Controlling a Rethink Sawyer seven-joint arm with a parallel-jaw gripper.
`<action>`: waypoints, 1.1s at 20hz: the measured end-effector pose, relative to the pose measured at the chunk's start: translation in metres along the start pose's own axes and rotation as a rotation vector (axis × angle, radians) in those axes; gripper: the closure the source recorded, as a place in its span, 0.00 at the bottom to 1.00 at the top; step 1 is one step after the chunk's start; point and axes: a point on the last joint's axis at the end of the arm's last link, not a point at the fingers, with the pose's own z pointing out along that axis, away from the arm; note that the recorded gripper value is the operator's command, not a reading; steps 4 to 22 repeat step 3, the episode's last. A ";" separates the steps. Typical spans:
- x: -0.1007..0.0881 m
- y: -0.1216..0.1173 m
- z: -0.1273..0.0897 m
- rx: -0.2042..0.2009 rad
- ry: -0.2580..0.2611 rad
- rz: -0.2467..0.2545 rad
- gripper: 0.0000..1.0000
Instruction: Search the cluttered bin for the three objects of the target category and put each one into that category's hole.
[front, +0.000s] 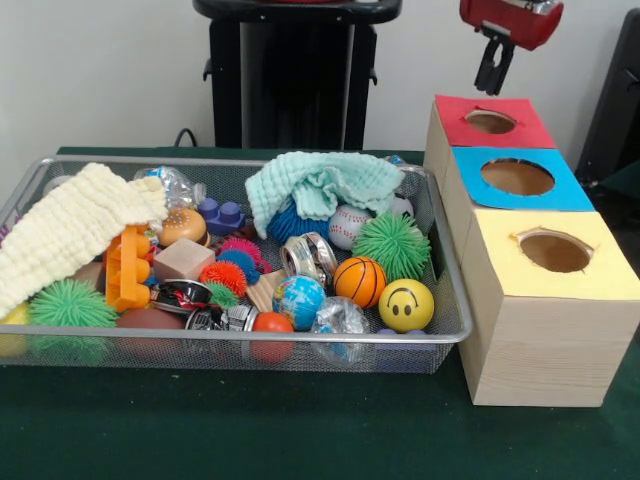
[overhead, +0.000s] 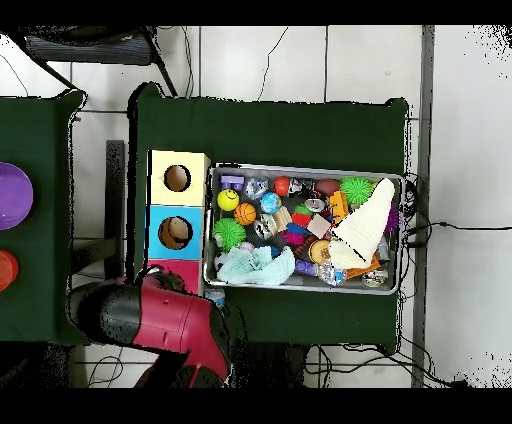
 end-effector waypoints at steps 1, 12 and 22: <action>-0.001 0.000 -0.001 -0.001 -0.003 0.000 1.00; -0.005 0.003 -0.004 -0.007 -0.012 0.001 1.00; -0.005 0.003 -0.004 -0.007 -0.012 0.001 1.00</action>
